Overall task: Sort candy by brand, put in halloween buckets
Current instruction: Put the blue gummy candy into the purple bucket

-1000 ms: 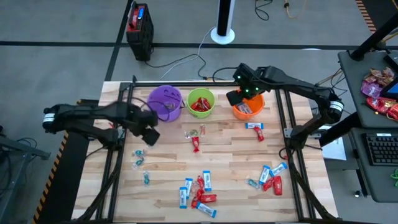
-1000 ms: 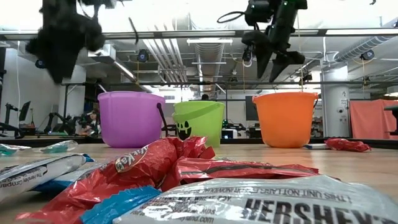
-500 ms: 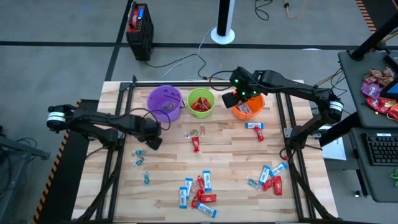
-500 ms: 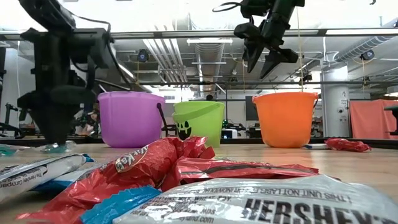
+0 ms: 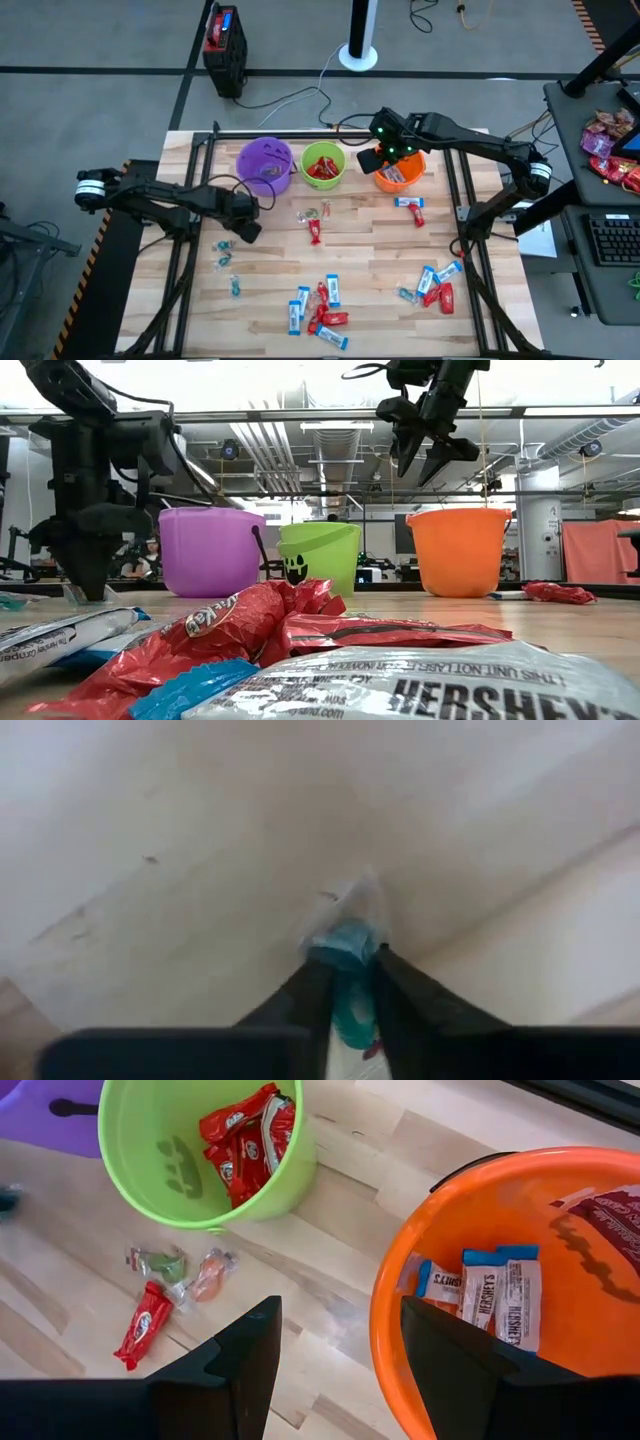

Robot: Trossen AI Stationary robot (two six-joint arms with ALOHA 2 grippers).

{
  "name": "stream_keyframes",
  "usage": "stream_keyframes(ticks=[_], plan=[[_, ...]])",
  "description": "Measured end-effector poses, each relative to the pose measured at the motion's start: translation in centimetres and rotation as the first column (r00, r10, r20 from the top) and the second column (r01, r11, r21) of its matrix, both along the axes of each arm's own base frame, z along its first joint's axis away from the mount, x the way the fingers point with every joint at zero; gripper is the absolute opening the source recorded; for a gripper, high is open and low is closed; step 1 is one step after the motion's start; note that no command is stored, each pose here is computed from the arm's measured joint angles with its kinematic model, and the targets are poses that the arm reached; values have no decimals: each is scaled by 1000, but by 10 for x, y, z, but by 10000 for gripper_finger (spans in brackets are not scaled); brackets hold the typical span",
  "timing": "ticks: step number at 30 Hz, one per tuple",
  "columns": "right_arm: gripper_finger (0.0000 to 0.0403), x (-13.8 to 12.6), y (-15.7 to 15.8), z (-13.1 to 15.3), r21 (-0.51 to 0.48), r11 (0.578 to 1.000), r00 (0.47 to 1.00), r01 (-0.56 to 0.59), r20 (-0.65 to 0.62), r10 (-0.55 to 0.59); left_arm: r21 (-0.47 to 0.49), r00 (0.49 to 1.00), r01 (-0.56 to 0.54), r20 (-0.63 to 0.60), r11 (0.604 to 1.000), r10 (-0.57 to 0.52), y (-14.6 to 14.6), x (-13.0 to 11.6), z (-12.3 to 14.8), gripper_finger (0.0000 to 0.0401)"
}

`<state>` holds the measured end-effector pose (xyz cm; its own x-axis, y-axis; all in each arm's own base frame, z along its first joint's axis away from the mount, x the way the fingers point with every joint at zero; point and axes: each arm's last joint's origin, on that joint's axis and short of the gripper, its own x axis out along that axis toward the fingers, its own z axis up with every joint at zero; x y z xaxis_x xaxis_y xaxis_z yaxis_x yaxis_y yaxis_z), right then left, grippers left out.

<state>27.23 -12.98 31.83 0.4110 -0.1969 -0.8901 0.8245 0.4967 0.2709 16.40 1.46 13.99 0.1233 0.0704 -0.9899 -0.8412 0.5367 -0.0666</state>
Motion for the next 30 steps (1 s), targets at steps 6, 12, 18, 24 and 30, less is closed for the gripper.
stream_keyframes(ticks=[6, 12, 18, 24, 30], plan=[[196, 0, 0, 0, -4, 1000, 1000, -8, -2, 8, -122, 995, 93, -33, 988, -97, -5, 6, 35, 11], [196, 0, 0, 0, -10, 1000, 1000, -20, -4, 20, -83, 963, 264, 85, 961, -257, -12, 10, 130, 2], [196, 2, 5, 0, -7, 999, 999, -36, -3, 36, 471, 899, 210, 252, 857, -359, 20, 16, 210, 0], [196, 12, 21, 2, 83, 995, 996, -54, 75, 48, 522, 934, 147, 208, 840, -292, 87, 16, 210, 0], [188, 32, 54, 10, 177, 980, 976, -95, 210, 57, 352, 953, 171, 178, 920, -245, 138, 24, 171, 0]])
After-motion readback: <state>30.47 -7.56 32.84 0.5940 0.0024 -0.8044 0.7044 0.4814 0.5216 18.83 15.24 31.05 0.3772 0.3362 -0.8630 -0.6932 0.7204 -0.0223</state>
